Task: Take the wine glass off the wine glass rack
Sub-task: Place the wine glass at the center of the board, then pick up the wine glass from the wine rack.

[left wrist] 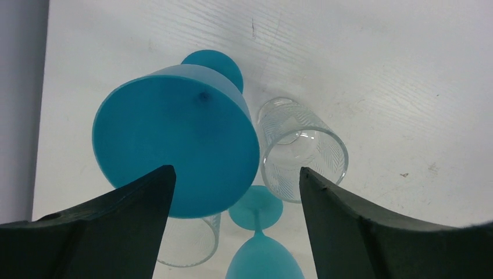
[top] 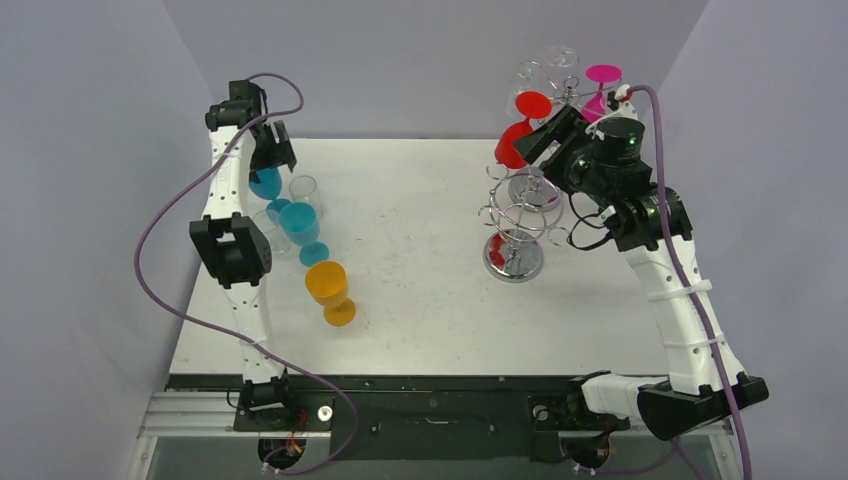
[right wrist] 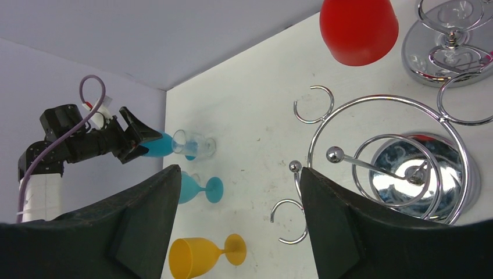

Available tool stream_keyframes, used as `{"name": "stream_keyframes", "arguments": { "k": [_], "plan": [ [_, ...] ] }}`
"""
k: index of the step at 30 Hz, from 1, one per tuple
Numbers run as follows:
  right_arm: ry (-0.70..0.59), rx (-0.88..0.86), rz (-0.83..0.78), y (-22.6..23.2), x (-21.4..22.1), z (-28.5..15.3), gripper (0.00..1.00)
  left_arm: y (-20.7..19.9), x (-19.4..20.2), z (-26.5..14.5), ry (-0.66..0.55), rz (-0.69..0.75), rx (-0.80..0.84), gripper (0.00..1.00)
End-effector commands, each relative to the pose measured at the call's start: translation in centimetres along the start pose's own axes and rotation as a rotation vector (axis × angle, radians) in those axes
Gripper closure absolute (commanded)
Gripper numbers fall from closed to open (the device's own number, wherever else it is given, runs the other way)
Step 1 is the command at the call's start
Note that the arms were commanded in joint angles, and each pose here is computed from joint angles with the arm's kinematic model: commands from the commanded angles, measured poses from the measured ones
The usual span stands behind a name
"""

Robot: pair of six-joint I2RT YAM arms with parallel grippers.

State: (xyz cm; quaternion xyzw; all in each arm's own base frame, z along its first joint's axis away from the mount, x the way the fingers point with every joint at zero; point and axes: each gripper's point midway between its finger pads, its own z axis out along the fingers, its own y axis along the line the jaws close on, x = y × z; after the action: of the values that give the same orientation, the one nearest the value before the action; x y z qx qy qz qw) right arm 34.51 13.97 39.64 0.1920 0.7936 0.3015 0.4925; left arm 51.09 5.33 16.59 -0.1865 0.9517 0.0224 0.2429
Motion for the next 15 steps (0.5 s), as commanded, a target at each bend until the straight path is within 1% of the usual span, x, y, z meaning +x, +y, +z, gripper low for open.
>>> {"name": "stream_keyframes", "arguments": {
  "k": [1, 4, 5, 6, 7, 8, 9, 10, 11, 12, 13, 14, 15],
  "plan": [
    [-0.076, -0.022, -0.025, 1.2, -2.6, -1.4, 0.30, -1.1, -4.5, -7.8, -0.242, -0.025, 0.038, 0.19],
    [-0.090, -0.006, -0.026, 0.9, -3.3, -1.4, 0.30, -1.5, -5.3, -9.8, -0.299, -0.030, 0.045, 0.10],
    [-0.099, -0.004, -0.024, 0.8, -3.7, -1.5, 0.29, -1.5, -5.4, -10.8, -0.322, -0.030, 0.043, 0.02],
    [-0.106, 0.001, -0.023, 0.7, -3.9, -1.4, 0.29, -1.9, -5.5, -11.2, -0.336, -0.027, 0.047, 0.01],
    [-0.116, 0.006, -0.020, 0.6, -4.3, -1.5, 0.29, -1.8, -5.7, -12.6, -0.367, -0.033, 0.052, 0.03],
    [-0.122, 0.012, -0.018, 0.4, -4.5, -1.4, 0.29, -2.3, -5.8, -13.0, -0.383, -0.029, 0.061, 0.03],
    [-0.133, 0.020, -0.015, 0.2, -5.0, -1.3, 0.29, -2.3, -5.9, -14.5, -0.413, -0.035, 0.069, 0.04],
    [-0.139, 0.024, -0.012, 0.1, -5.3, -1.3, 0.29, -2.8, -5.9, -14.8, -0.427, -0.032, 0.078, 0.04],
    [-0.155, 0.032, -0.008, -0.1, -5.9, -1.4, 0.29, -2.6, -6.0, -16.5, -0.463, -0.041, 0.083, 0.04],
    [-0.165, 0.038, -0.003, -0.3, -6.3, -1.4, 0.29, -3.3, -5.6, -16.7, -0.470, -0.030, 0.087, 0.04],
    [-0.186, 0.049, 0.005, -0.8, -7.2, -1.4, 0.29, -3.5, -5.5, -18.8, -0.509, -0.033, 0.106, 0.04],
    [-0.204, 0.057, 0.014, -1.2, -7.9, -1.5, 0.29, -4.3, -4.9, -18.5, -0.507, -0.022, 0.119, 0.04],
    [-0.214, 0.057, 0.022, -1.3, -8.3, -1.4, 0.29, -4.3, -4.7, -20.6, -0.544, -0.030, 0.144, 0.04]
  ]
}}
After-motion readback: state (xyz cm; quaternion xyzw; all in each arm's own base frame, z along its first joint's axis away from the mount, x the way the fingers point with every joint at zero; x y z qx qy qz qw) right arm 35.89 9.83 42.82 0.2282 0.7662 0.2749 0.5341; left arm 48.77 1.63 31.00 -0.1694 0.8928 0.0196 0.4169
